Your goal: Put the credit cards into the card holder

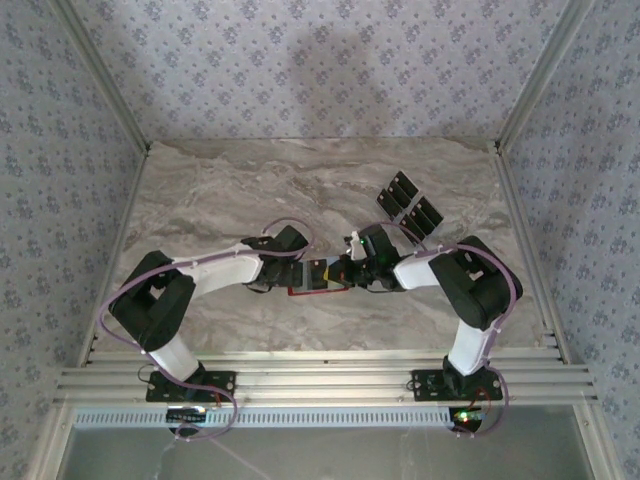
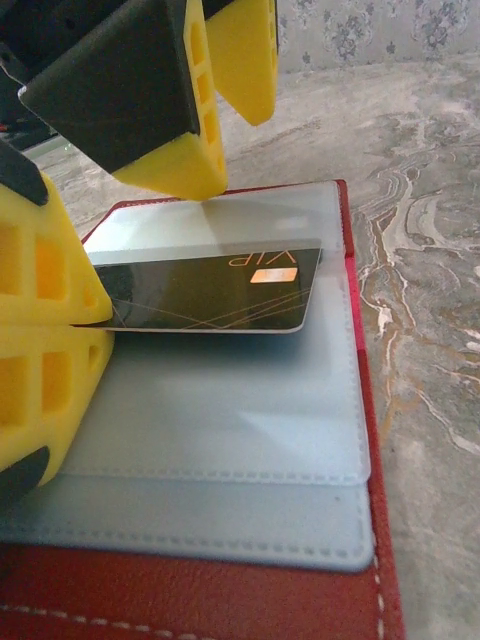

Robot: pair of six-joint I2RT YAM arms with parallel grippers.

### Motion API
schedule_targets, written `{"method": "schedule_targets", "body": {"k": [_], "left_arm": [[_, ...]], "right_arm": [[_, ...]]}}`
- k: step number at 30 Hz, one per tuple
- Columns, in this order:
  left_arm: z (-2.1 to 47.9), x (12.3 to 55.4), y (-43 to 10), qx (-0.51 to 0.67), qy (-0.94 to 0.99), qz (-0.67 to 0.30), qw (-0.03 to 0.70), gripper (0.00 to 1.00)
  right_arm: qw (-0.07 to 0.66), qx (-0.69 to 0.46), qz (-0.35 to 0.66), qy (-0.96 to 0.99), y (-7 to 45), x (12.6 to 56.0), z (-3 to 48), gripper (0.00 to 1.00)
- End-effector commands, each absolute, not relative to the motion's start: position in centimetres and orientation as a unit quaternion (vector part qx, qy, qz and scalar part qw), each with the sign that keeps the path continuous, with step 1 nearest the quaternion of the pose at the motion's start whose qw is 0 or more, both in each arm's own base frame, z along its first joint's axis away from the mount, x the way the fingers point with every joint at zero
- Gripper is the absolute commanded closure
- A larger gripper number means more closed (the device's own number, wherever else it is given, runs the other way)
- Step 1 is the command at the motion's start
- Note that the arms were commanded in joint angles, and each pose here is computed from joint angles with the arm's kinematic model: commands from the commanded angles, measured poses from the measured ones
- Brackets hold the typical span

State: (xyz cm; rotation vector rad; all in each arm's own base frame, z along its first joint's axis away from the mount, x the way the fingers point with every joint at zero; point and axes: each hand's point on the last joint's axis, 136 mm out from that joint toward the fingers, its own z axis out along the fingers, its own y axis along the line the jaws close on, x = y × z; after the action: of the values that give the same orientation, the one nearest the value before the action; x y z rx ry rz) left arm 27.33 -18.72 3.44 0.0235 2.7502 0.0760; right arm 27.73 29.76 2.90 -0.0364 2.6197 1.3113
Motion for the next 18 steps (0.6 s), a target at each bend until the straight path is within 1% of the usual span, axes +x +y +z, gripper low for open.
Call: {"method": "schedule_targets", "body": {"k": [1,8,13,18], "left_arm": [[5.4,27.7,-18.5,0.012,0.978,0.037,0.207,0.0],[5.7,27.6,-16.2,-0.022,0.976,0.077,0.203,0.0],[4.7,26.6,-13.8,-0.046,0.976,0.11,0.181,0.0],[3.9,26.4,-13.9,-0.042,0.978,0.102,0.174,0.0]], "right_arm": [[0.078,-0.01,0.416,0.906,29.1,26.9,1.0,1.0],[0.073,-0.015,0.403,0.912,29.4,26.8,0.9,1.0],[0.071,-0.015,0.398,0.914,29.4,26.8,0.9,1.0],[0.069,-0.015,0.392,0.917,29.3,26.8,0.8,1.0]]}}
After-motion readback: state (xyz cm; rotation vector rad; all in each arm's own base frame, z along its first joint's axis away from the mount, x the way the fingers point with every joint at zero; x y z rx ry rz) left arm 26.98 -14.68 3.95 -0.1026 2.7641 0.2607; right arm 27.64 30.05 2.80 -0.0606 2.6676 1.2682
